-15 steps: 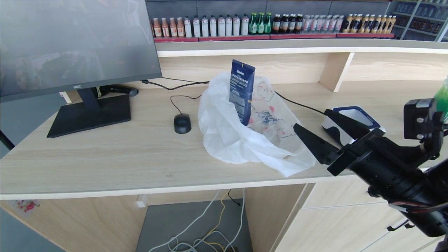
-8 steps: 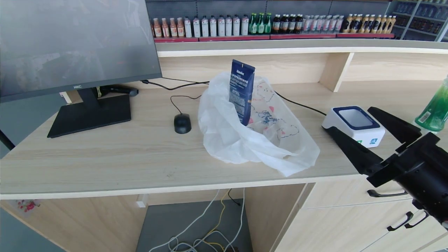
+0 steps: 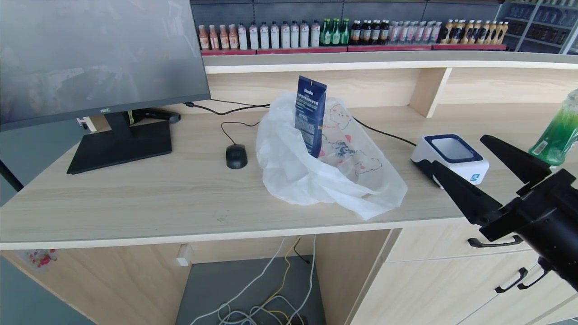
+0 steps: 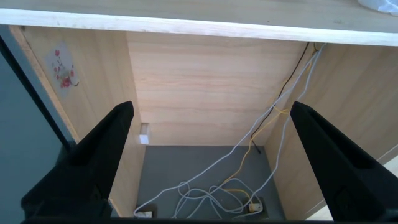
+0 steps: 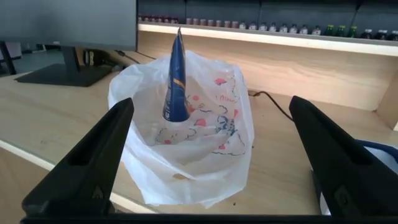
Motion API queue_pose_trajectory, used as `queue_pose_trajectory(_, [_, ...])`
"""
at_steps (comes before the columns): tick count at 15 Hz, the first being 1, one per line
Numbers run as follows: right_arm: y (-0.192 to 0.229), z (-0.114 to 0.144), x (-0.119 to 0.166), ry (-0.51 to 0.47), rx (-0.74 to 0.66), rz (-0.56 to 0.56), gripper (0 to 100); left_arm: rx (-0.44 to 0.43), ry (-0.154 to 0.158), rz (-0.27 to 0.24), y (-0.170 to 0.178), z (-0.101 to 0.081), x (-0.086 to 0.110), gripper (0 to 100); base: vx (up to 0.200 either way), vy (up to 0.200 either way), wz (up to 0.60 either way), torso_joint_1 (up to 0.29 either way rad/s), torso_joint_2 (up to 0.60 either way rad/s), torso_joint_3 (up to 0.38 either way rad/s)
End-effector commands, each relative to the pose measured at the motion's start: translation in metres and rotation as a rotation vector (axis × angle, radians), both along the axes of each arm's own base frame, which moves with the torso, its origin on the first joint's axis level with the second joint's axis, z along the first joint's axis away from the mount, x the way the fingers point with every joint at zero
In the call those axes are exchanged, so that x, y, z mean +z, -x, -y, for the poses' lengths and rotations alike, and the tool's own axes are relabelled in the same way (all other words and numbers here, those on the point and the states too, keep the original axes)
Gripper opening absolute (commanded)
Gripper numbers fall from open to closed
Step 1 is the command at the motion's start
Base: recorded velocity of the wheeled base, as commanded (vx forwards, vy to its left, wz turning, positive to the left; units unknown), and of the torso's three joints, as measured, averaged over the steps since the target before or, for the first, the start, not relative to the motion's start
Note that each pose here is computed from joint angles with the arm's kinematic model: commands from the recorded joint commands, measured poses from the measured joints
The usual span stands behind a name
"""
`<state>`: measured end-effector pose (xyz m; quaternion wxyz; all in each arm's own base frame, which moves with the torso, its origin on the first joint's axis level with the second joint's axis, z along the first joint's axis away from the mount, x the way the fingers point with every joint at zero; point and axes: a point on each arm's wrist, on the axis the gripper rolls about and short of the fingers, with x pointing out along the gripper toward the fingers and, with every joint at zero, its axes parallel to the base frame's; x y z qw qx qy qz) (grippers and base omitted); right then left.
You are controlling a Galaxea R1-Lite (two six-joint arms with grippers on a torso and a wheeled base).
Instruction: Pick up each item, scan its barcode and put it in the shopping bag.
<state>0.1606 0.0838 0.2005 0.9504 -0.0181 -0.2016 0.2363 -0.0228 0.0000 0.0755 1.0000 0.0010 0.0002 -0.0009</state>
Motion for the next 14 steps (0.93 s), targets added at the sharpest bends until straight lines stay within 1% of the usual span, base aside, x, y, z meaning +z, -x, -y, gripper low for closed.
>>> queue_pose_trajectory(1, [0.0001,-0.0004,-0.0003,0.001,0.003,-0.002,100,0.000,0.002,0.000,0.0000,0.0000,0.0000,100,0.000,0.000,0.00,0.000,0.00,0.000])
queue_pose_trajectory(5, [0.0009,-0.0006,0.0002,0.000,0.007,0.001,100,0.002,0.005,0.000,0.0000,0.0000,0.0000,100,0.000,0.000,0.00,0.000,0.00,0.000])
queue_pose_trajectory(7, [0.0002,-0.0010,0.0000,0.001,0.007,0.000,100,0.000,0.000,0.000,0.0000,0.0000,0.0000,100,0.000,-0.200,0.00,0.000,0.00,0.002])
queue_pose_trajectory(9, [0.0009,-0.0006,-0.0017,0.004,0.007,-0.007,100,0.002,0.007,0.000,0.0000,0.0000,0.0000,100,0.000,-0.200,0.00,0.005,0.00,0.005])
queue_pose_trajectory(14, [0.0013,-0.0004,-0.0047,0.011,0.007,-0.020,100,0.000,0.008,0.000,0.0000,0.0000,0.0000,100,0.000,-0.200,0.00,0.007,0.00,0.004])
